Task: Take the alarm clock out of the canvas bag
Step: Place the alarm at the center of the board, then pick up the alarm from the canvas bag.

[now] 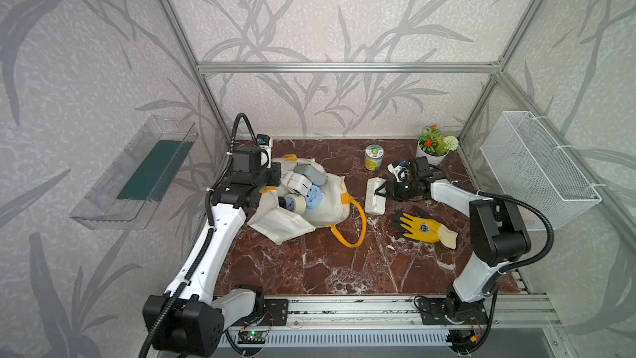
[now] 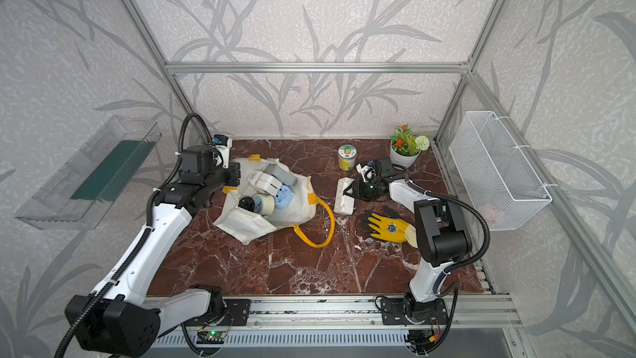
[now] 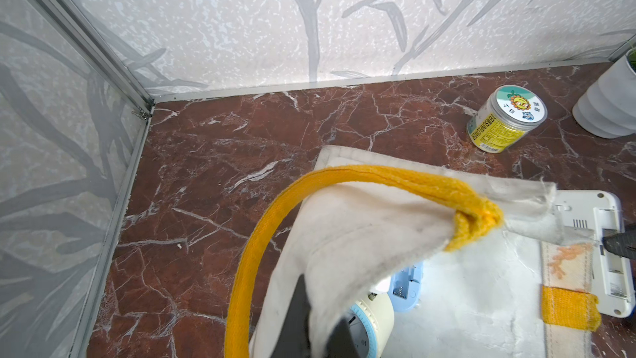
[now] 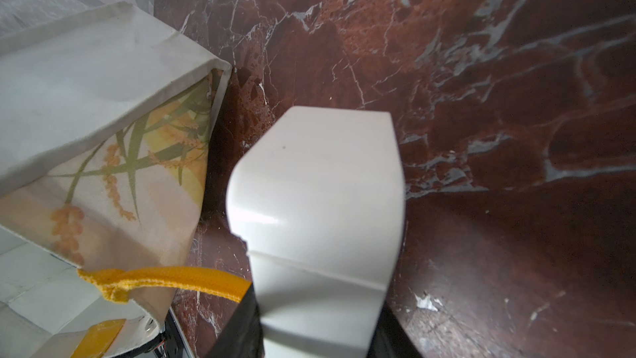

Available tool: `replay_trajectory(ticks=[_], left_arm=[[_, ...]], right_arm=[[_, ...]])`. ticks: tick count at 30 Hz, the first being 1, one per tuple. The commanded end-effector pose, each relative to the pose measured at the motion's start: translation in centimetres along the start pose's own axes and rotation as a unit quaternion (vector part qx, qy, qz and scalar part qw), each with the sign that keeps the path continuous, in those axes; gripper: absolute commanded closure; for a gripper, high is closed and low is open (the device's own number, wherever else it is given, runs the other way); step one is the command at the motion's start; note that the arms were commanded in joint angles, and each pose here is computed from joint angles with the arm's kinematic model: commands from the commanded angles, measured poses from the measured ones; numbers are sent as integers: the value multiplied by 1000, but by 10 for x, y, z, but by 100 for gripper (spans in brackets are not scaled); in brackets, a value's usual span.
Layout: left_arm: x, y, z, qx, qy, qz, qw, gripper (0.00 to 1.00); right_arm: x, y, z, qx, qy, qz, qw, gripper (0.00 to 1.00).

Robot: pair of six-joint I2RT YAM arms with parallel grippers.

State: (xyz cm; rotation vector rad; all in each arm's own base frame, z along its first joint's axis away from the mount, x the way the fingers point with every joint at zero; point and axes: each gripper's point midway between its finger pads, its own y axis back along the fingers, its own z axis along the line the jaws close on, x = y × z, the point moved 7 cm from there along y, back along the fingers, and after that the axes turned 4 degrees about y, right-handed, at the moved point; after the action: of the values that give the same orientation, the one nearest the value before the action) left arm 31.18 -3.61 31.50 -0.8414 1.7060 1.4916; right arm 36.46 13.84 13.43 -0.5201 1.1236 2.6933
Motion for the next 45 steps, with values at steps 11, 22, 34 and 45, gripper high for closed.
replay_trajectory(ticks=[11, 22, 34, 45], left_arm=[[-43, 19, -13, 56, -10, -108, 993, 100], [-44, 16, -12, 55, -7, -109, 992, 100], [-49, 15, -15, 68, -12, -118, 991, 100], [-53, 12, -22, 101, -8, -128, 987, 100]], right_arm=[[3, -7, -21, 38, -27, 29, 998, 31], [5, 3, -17, 34, -48, 19, 998, 23], [-7, 51, 90, -8, 94, -89, 992, 21], [63, 21, 200, -73, 300, -123, 943, 21]])
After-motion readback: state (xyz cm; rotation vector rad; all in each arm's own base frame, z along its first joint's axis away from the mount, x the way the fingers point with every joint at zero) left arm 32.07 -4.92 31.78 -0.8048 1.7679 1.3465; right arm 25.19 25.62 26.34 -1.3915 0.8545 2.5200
